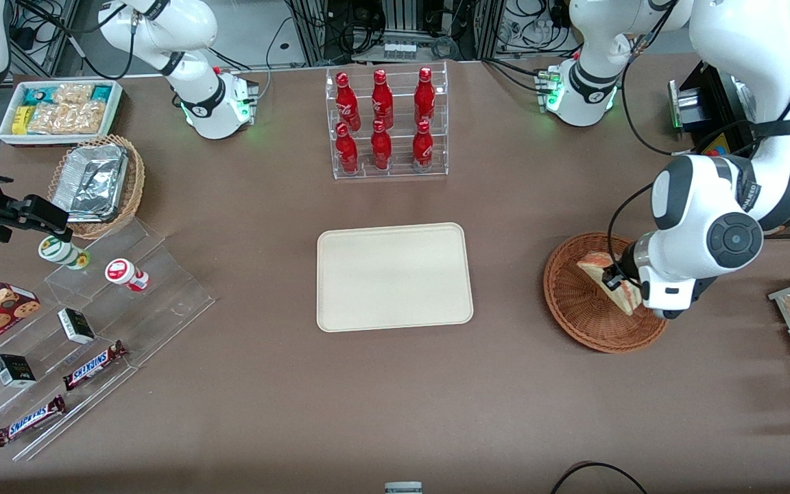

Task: Place sandwich from basket to tray
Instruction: 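Lift the sandwich and carry it with the left gripper over the tray, then lower the sandwich onto the tray and open the left gripper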

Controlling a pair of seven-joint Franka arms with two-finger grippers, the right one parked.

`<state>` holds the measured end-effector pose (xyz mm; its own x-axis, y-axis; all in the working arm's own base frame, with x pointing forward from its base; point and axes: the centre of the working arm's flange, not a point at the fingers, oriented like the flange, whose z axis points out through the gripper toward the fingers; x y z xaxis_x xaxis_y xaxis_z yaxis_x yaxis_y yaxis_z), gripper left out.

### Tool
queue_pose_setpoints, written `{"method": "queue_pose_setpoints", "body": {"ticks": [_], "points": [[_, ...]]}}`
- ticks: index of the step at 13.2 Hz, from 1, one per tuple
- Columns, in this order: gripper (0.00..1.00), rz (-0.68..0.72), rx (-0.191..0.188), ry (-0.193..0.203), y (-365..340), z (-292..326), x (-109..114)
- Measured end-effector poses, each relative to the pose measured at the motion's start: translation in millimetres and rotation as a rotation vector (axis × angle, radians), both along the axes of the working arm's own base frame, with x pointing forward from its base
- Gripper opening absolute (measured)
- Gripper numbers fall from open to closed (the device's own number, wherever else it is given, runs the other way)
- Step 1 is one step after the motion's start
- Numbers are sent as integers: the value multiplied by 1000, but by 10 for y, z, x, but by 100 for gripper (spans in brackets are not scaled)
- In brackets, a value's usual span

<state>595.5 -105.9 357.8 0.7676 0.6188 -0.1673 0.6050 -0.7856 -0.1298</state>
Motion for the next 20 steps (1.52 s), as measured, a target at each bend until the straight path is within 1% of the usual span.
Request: {"method": "queue_pose_setpoints", "body": {"ticks": [5, 8, 10, 12, 15, 16, 18, 20], "points": [[17, -200, -59, -3, -1048, 25, -189], [17, -382, -96, -20, -1704, -120, -374], [17, -466, -113, -20, -2235, -249, -511], [17, -524, -130, -17, -2770, -389, -608], [17, -576, -152, -6, -3315, -632, -701], [17, -574, -152, -9, -3457, -682, -715], [17, -565, -123, -27, -3726, -792, -762], [17, -549, -111, -40, -3919, -902, -768]]}}
